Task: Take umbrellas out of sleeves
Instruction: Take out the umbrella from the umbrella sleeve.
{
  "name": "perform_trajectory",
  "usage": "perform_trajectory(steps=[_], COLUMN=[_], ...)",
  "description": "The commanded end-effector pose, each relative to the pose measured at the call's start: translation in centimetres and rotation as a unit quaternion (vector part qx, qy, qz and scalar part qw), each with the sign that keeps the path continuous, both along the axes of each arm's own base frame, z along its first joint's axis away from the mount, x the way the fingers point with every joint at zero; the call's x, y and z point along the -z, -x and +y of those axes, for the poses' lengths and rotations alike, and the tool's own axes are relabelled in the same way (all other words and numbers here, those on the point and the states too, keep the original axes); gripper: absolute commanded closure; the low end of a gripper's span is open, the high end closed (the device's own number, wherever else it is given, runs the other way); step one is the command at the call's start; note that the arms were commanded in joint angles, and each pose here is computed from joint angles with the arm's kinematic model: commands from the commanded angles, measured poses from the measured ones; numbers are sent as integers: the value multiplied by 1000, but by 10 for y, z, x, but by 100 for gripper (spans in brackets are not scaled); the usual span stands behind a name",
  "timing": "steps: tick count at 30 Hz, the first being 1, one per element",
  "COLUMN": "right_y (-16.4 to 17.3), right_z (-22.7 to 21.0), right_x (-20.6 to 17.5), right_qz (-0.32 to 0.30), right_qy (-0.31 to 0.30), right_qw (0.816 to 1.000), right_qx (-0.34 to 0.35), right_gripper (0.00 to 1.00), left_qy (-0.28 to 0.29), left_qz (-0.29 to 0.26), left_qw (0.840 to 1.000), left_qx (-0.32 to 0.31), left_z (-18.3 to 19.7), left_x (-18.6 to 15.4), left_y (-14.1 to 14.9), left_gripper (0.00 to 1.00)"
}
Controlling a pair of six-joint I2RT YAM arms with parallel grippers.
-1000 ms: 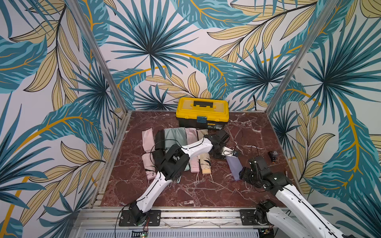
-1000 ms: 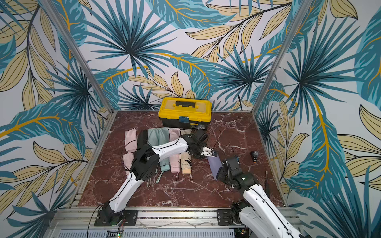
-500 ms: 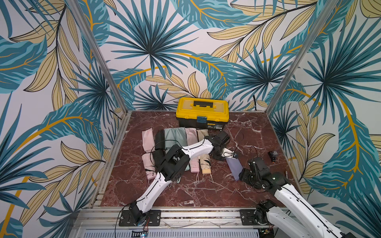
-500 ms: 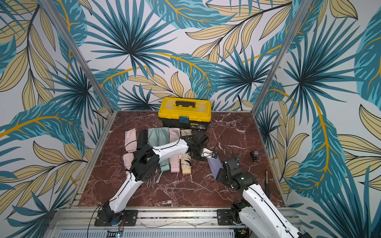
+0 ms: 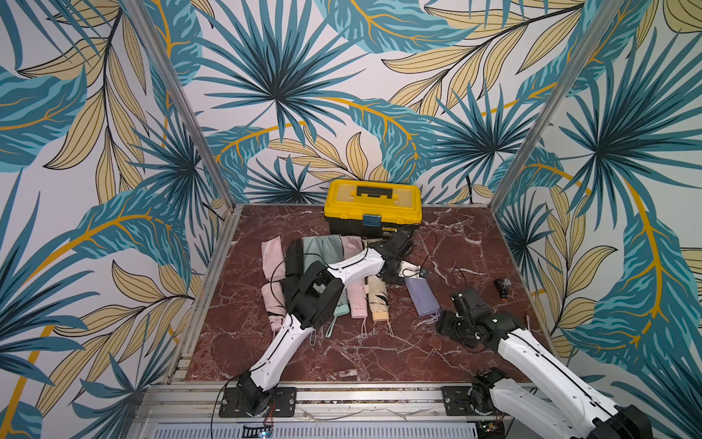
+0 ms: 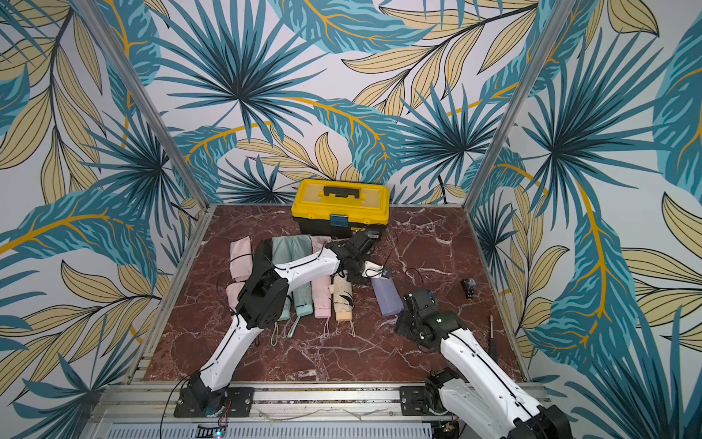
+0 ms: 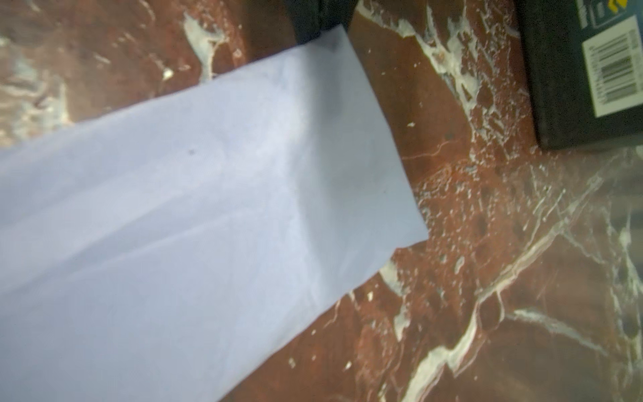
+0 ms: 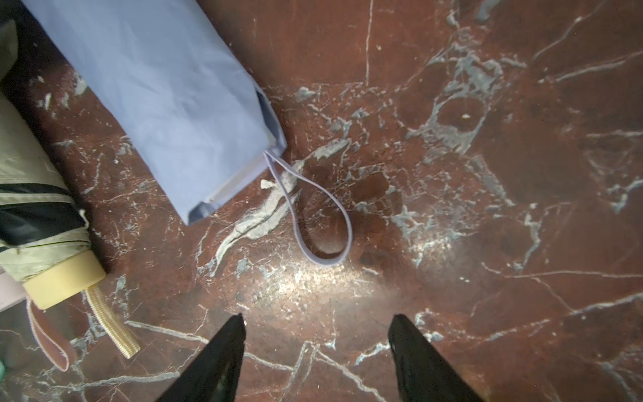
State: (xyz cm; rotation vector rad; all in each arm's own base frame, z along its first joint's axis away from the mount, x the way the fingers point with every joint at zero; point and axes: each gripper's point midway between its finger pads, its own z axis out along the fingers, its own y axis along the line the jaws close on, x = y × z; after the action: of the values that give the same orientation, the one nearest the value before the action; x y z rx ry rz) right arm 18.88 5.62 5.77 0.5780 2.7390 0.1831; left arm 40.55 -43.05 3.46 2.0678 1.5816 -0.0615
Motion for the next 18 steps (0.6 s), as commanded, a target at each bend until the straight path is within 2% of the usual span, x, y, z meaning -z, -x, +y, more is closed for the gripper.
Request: perform_trajectory(steps=[1,5,9,13,18], right_y=[-6,-17,-32,-45,-55], right_z=[1,6,-3,-5,-6], right_x=[5,8,6,14,24], right_qz=[21,25,16,33,53], right_qy=[16,25,65,92,108], right_qw=[999,998,997,994,992], right_qx=[-18,-46,-49,-52,-41], right_gripper=[31,32,32,32,39], left_qy=[17,24,27,25,21], left_qz=[-19,-21,-25,-26,-19], left_qw=[1000,999,999,999,1000], left_qx=[-8,-5,-3,-2,-1], left_z=[-4,-8,-10,-9,-7], left_x=[-29,-34,-38,-38,-31], left_y=[-7,-8,-10,-10,-6], left_gripper=[100,100,100,100,100])
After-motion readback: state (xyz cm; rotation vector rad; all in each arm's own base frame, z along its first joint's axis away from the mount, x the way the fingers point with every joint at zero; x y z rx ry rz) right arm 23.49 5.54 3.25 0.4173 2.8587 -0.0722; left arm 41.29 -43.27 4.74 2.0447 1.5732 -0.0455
